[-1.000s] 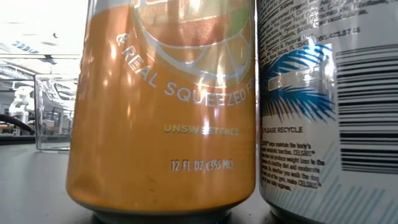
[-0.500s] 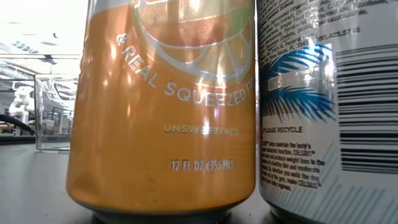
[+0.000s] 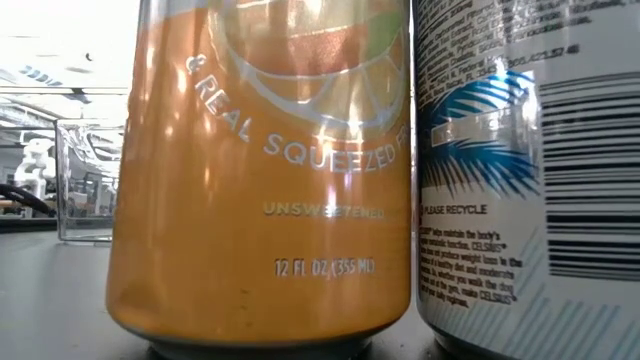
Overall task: Sort soda cans
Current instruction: Put the pink soda can into the center transparent bin
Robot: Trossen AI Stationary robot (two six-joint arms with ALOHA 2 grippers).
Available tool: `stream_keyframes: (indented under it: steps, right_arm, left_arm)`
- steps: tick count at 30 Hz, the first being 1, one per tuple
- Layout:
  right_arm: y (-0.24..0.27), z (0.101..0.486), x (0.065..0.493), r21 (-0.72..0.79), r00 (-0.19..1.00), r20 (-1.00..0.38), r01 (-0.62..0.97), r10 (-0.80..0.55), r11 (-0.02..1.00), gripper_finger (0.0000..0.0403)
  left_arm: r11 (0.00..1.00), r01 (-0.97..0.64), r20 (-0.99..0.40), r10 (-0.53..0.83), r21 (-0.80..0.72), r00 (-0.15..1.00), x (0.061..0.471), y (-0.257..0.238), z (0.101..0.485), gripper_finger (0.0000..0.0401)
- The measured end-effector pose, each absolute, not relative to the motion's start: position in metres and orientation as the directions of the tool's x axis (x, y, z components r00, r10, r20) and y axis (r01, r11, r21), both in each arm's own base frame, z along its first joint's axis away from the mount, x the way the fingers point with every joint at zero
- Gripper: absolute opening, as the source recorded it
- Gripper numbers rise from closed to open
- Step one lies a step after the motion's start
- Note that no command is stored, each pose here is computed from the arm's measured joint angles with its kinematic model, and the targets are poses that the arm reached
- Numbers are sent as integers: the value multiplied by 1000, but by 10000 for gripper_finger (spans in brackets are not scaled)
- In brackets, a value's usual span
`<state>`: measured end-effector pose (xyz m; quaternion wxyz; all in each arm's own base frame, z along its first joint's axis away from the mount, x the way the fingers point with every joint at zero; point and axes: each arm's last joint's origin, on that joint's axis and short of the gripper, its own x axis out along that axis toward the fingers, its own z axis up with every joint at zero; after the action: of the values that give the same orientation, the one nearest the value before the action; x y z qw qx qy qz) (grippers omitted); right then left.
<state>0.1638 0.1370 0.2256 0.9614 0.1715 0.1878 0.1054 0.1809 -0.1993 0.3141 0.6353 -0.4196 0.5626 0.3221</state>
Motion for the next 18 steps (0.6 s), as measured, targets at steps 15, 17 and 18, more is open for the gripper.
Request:
stream_keyframes:
  steps: [15, 17, 18]
  right_arm:
    - [136, 226, 164, 435, 919, -318, -78, 234, 897, 341]
    - [136, 226, 164, 448, 921, -316, -65, 226, 891, 341]
    - [135, 226, 165, 454, 925, -313, -54, 215, 889, 341]
  left_arm:
    - [826, -483, -896, -55, -289, 440, 274, -43, 389, 318]
    - [862, -424, -897, -72, -276, 436, 288, -25, 389, 318]
    - [878, -395, -898, -82, -271, 433, 295, -16, 388, 318]
